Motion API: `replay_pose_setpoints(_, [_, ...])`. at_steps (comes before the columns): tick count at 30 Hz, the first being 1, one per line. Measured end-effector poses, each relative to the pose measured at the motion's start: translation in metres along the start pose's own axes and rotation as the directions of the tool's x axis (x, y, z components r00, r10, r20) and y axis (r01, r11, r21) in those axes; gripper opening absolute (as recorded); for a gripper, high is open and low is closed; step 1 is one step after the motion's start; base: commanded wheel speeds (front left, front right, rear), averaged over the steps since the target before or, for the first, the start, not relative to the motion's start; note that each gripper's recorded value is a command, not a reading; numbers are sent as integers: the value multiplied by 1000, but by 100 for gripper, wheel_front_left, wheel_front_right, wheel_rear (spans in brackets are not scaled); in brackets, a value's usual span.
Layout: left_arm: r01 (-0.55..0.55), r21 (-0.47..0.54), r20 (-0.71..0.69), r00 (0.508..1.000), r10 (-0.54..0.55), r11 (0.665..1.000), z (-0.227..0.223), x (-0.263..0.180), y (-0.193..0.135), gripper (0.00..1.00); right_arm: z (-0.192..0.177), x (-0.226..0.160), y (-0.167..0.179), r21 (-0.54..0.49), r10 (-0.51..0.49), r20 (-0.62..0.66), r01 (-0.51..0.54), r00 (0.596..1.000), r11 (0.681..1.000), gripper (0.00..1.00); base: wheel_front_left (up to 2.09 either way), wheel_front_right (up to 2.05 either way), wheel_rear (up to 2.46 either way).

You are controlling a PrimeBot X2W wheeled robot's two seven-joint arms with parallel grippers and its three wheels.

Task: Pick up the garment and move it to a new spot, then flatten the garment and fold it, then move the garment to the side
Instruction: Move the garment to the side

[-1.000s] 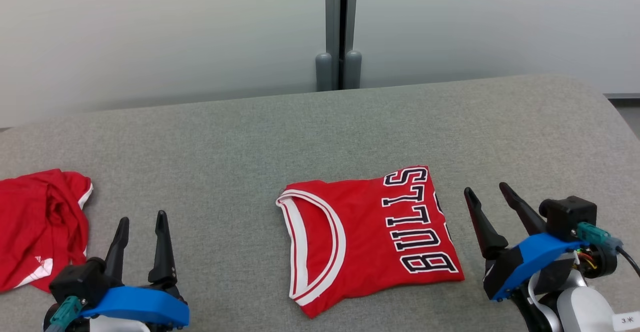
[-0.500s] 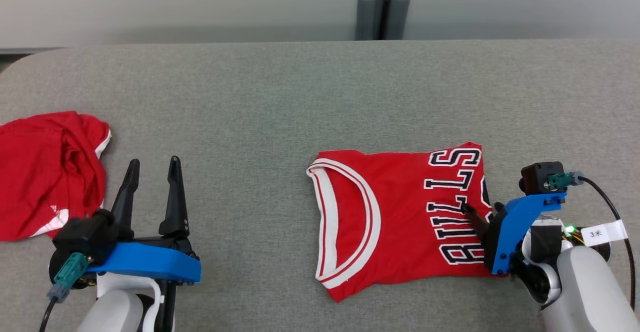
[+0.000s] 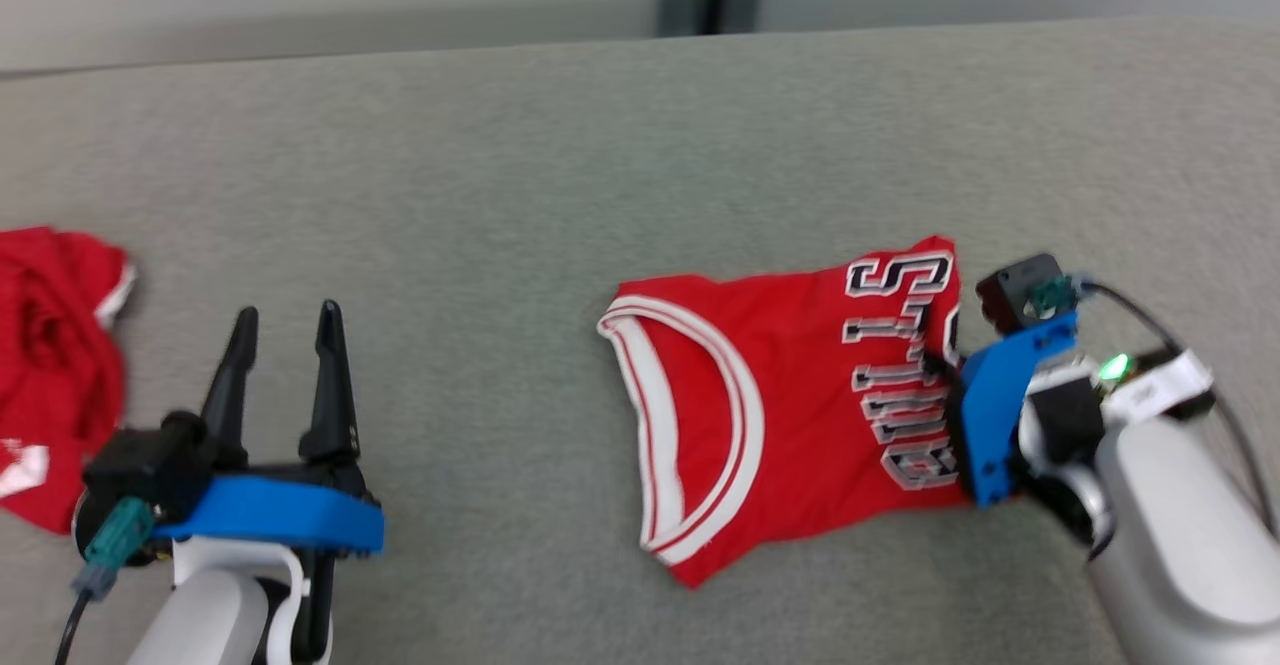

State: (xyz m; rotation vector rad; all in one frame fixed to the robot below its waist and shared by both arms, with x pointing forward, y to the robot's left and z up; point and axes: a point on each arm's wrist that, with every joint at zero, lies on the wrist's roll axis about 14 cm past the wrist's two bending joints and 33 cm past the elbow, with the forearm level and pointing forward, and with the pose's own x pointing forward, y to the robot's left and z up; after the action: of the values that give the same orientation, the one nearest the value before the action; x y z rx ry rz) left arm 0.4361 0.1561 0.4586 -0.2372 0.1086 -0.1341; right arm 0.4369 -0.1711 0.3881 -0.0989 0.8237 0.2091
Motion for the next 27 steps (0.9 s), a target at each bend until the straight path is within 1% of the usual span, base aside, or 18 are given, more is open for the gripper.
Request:
replay_pose_setpoints(3, [56, 1, -7, 998, -56, 998, -7, 18, -15, 100, 15, -13, -41, -114, -90, 25, 92, 996, 989, 0, 0, 0, 0])
replay_pose_setpoints(6, [120, 0, -11, 993, -120, 993, -15, 38, -34, 100, 25, -27, -85, -188, -183, 39, 187, 982, 964, 0, 0, 0, 0])
replay_pose_setpoints(9, [189, -2, -12, 982, -189, 982, -24, 59, -54, 100, 26, -39, -132, -247, -278, 43, 280, 960, 928, 0, 0, 0, 0])
replay_pose_setpoints(13, [268, 6, 9, 963, -268, 963, -32, 89, -74, 100, 15, -53, -194, -302, -406, -9, 384, 914, 873, 0, 0, 0, 0])
replay_pose_setpoints(17, [307, 9, -6, 952, -307, 952, -47, 110, -82, 100, 14, -60, -238, -320, -489, -7, 461, 872, 828, 0, 0, 0, 0])
replay_pose_setpoints(22, [340, 21, -46, 940, -339, 940, -66, 121, -85, 100, 12, -65, -276, -298, -563, 13, 540, 827, 787, 0, 0, 0, 0])
replay_pose_setpoints(24, [350, 30, -58, 936, -348, 936, -71, 124, -85, 100, 11, -66, -285, -282, -584, 18, 564, 812, 776, 0, 0, 0, 0])
replay_pose_setpoints(27, [360, 39, -65, 932, -357, 932, -72, 125, -85, 100, 4, -67, -294, -249, -605, 14, 588, 796, 769, 0, 0, 0, 0])
